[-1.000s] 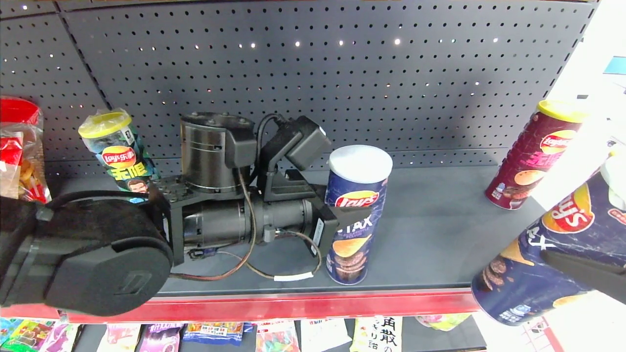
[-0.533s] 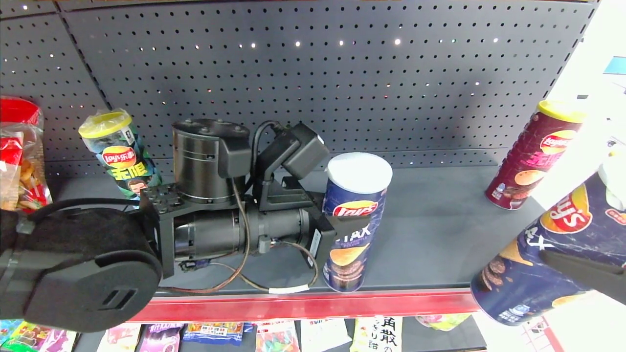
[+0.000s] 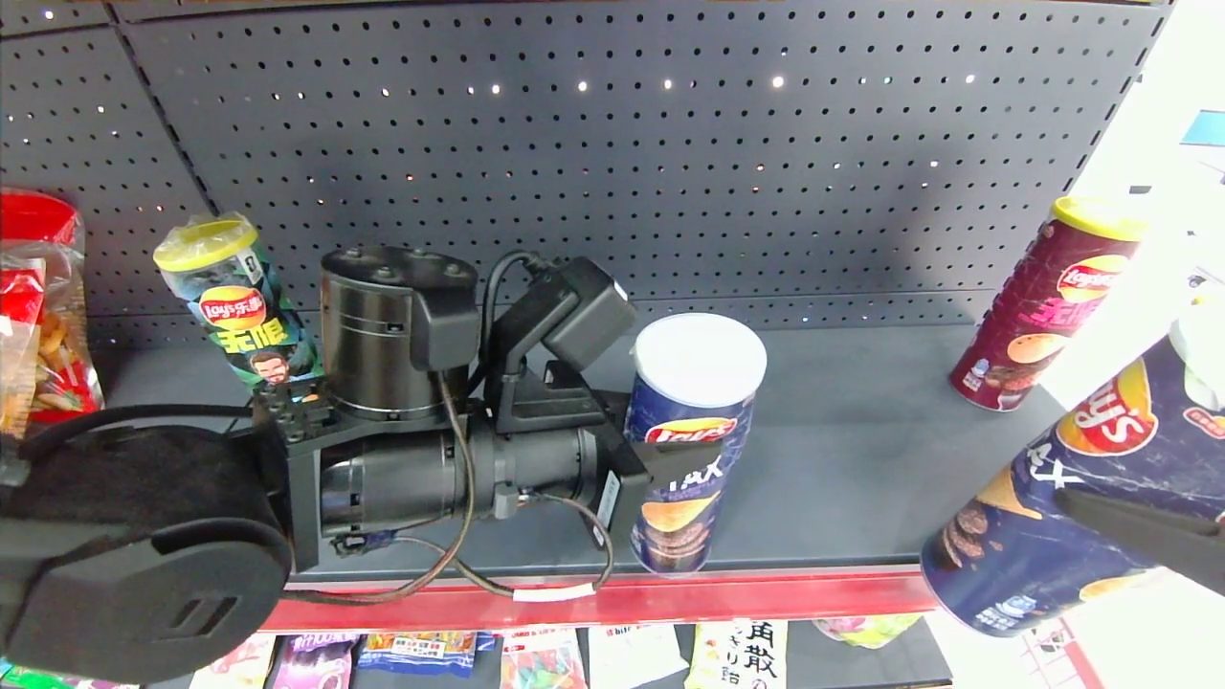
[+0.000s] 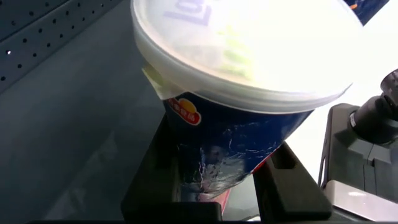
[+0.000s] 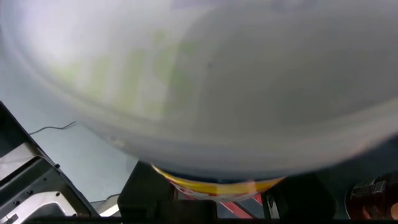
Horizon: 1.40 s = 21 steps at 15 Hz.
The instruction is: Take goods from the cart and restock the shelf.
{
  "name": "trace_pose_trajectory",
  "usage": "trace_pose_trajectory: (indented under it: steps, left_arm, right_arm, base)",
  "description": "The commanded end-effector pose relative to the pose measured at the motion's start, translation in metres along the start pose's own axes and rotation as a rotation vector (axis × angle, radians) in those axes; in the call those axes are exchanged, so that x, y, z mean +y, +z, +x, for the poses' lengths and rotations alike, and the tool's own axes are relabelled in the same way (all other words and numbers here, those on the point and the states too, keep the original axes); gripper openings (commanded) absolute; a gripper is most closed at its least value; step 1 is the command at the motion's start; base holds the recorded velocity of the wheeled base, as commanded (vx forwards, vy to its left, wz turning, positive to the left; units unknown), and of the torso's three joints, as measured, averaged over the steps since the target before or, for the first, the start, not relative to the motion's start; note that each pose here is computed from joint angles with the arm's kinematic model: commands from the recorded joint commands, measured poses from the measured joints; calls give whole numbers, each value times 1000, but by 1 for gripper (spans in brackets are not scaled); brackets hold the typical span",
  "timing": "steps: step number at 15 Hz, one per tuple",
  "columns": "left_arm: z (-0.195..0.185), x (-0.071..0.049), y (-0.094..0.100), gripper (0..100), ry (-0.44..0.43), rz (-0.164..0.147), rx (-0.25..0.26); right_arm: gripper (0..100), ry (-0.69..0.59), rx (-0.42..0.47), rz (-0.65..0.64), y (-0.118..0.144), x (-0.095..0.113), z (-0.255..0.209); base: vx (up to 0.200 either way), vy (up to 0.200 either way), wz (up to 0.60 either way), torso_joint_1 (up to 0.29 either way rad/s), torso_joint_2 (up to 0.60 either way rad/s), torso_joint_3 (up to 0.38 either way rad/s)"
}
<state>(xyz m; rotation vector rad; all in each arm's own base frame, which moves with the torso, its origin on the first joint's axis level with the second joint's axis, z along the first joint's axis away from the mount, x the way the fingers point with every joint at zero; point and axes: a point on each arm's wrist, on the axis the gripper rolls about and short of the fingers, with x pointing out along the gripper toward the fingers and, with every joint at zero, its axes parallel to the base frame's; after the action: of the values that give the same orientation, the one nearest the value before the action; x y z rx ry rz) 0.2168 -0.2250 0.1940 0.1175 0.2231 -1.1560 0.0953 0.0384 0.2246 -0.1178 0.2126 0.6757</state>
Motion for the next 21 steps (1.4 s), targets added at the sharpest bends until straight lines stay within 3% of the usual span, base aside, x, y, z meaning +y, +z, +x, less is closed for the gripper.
trace_pose_trajectory:
  steps: [1,2,3,5,8,13,16,21]
  left_arm:
    - [-1,0,-1,0,5,-3,6]
    - [-1,0,-2,0,8,-4,7]
    - [-1,0,-2,100,10,-5,9]
    - [-2,0,-1,100,11,-7,6]
    - [-6,0,1,100,47,-58,0]
    - [-28,-5,0,100,87,-65,-10]
    - [-62,-8,-5,100,128,-65,-24]
    - [-99,-11,-29,100,239,-92,12]
  right_arm:
    - [0,0,-3,-2,1,0,0]
    - [0,0,-4,-2,2,0,0]
    - [0,-1,-4,-2,2,0,0]
    - [0,0,-3,-2,1,0,0]
    - [0,12,3,-1,10,-4,9]
    - [0,38,53,11,34,-21,54]
    - [0,80,59,2,56,-29,94]
    - [0,103,83,-20,57,-43,163]
  base:
    - [0,0,0,0,0,0]
    - [0,0,0,0,0,0]
    - [0,0,0,0,0,0]
    - [0,0,0,0,0,0]
    - [0,0,0,0,0,0]
    - [0,0,0,0,0,0]
    - [0,0,0,0,0,0]
    - [0,0,0,0,0,0]
